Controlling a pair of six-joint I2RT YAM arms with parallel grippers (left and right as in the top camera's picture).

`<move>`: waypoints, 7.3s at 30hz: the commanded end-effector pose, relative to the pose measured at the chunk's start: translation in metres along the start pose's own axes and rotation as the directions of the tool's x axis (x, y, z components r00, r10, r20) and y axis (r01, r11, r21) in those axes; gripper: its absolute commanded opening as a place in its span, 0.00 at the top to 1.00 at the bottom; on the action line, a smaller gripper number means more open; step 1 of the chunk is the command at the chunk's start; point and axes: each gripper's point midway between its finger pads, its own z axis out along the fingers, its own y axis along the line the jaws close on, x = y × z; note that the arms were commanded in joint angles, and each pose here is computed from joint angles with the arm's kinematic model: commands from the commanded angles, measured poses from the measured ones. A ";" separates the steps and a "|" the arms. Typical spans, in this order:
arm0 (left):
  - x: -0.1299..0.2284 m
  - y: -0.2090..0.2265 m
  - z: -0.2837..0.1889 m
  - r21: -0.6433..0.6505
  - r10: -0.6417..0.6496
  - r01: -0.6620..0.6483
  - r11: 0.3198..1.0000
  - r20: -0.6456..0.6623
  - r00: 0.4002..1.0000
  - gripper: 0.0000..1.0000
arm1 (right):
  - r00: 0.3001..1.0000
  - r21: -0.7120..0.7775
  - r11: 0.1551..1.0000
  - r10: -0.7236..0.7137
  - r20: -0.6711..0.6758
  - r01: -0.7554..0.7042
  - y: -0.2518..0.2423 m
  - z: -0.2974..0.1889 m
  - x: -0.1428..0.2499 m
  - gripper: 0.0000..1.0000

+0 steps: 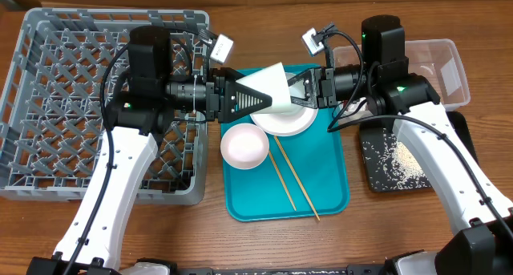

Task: Sort waste into correct bins and load items into the dishwasher
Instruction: 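Place the white cup upside down in the dish rack with the left gripper, then reach the left gripper toward the pink bowl on the tray, then grasp the pink bowl rim with the left gripper and lift, then carry the pink bowl to the rack and set it upside down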

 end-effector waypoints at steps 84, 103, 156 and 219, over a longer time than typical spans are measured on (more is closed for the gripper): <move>0.059 0.140 -0.239 -0.936 -0.225 0.351 0.012 0.339 0.913 0.09 | 0.972 0.903 0.362 0.137 0.192 -0.230 -0.104 -0.138 0.062 0.43; 0.107 0.164 -0.003 -0.886 -0.282 -0.194 0.420 -0.331 0.900 0.13 | 0.874 0.848 0.229 0.221 0.433 -0.478 -0.111 -0.173 0.072 0.44; 0.018 0.137 -0.043 -0.885 -0.200 -0.302 0.355 -0.387 0.900 0.96 | 0.874 0.855 0.210 0.228 0.429 -0.475 -0.111 -0.176 0.076 0.41; 0.036 0.300 -0.285 -0.683 -0.334 0.418 0.599 0.262 0.905 0.47 | 0.873 0.855 0.208 0.232 0.429 -0.475 -0.111 -0.176 0.077 0.41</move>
